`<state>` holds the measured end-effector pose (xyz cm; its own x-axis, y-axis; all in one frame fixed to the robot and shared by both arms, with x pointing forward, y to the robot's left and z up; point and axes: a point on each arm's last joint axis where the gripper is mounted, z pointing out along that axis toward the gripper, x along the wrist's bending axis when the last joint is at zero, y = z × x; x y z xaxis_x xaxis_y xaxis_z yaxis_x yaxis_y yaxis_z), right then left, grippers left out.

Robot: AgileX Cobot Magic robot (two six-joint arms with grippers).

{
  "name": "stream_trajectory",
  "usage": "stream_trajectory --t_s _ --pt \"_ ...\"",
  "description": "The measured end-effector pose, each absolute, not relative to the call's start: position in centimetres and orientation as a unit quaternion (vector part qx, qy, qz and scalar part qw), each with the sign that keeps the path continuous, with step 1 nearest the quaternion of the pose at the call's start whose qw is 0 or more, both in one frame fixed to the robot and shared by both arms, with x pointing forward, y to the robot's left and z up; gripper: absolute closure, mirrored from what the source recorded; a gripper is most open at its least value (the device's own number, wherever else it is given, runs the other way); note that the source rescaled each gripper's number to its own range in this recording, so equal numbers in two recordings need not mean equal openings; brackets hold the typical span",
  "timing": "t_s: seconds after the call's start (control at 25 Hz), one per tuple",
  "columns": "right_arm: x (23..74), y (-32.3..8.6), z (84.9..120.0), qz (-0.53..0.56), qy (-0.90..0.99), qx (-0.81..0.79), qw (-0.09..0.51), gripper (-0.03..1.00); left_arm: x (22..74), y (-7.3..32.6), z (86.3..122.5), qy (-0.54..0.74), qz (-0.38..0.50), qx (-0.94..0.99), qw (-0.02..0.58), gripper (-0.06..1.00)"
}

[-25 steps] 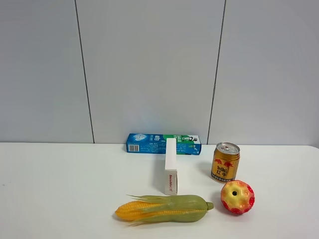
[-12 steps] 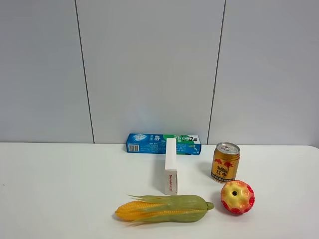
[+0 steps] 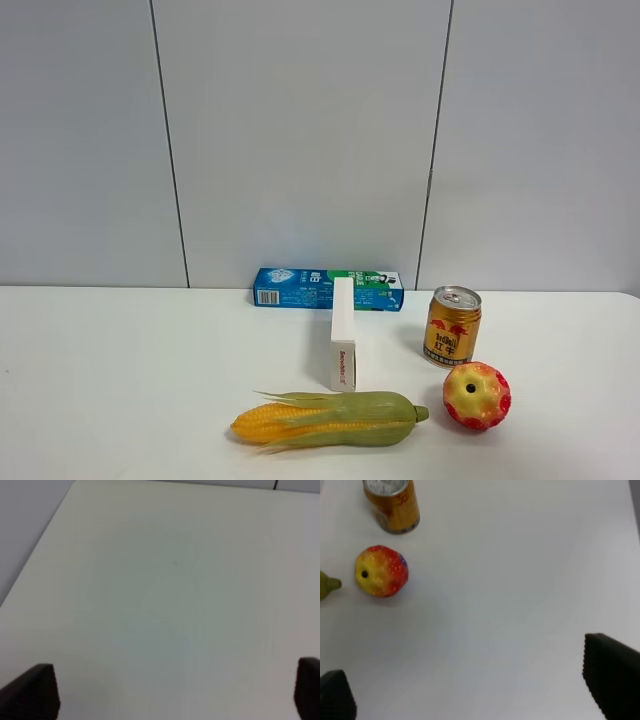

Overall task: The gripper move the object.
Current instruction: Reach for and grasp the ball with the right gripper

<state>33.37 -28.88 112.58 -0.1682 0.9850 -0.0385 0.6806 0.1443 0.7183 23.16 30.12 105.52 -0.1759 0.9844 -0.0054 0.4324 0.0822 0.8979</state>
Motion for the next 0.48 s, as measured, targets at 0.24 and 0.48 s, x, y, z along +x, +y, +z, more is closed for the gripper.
stream_trajectory --t_s 0.24,0.48 --pt "37.1 -28.6 111.0 0.251 0.725 0.603 0.218 0.01 23.2 30.1 105.5 0.652 0.404 0.544 0.341 -0.06" --pt "41.4 -28.2 109.1 0.246 0.723 0.618 0.187 0.01 23.2 30.1 105.5 0.652 0.404 0.544 0.341 -0.06"
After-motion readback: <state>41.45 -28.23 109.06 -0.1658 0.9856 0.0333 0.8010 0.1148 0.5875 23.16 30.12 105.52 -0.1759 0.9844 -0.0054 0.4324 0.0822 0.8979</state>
